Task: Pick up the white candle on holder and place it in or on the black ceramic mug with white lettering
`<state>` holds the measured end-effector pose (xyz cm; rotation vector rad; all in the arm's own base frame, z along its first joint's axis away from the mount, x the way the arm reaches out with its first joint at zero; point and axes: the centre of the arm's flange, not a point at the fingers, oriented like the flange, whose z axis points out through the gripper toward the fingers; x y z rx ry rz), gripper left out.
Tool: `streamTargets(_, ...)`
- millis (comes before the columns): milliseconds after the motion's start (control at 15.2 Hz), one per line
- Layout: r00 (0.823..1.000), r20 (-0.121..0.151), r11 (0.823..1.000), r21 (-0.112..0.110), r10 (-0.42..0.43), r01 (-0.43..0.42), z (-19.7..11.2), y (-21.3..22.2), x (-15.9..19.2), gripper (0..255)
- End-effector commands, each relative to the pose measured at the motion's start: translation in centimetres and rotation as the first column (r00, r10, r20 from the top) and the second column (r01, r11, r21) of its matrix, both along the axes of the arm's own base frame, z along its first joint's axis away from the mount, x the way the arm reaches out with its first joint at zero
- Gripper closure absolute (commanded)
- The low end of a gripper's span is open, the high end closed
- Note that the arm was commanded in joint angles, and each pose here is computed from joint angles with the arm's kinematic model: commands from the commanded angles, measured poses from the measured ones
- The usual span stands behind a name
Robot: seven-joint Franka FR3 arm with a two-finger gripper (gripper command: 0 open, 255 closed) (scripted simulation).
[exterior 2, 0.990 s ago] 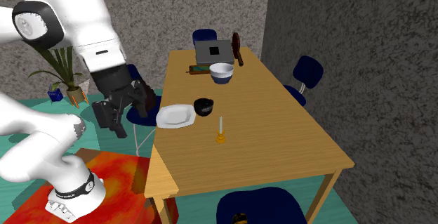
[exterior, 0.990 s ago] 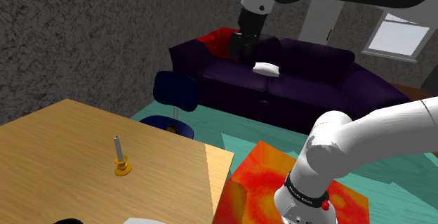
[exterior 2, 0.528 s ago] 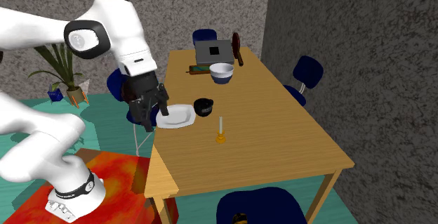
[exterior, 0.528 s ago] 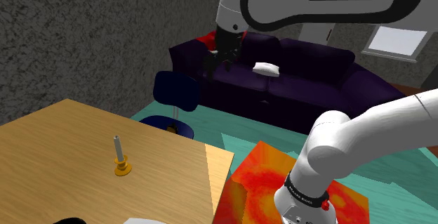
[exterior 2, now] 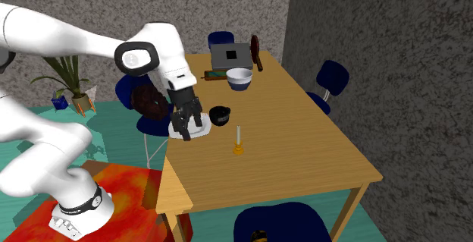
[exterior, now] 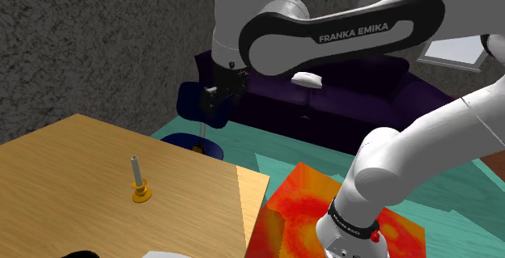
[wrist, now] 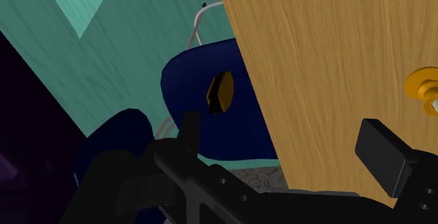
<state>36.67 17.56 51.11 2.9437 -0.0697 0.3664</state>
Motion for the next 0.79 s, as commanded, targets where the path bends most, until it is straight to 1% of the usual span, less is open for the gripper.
streamTargets(0, 1.0, 0.007, 1.0, -0.006, -0.005, 0.005, -1.5, 2.2, 0.6, 0)
streamTargets(726, 0.999, 0.034, 0.998, -0.049, -0.027, 0.029, -10.4, 13.7, 4.9, 0)
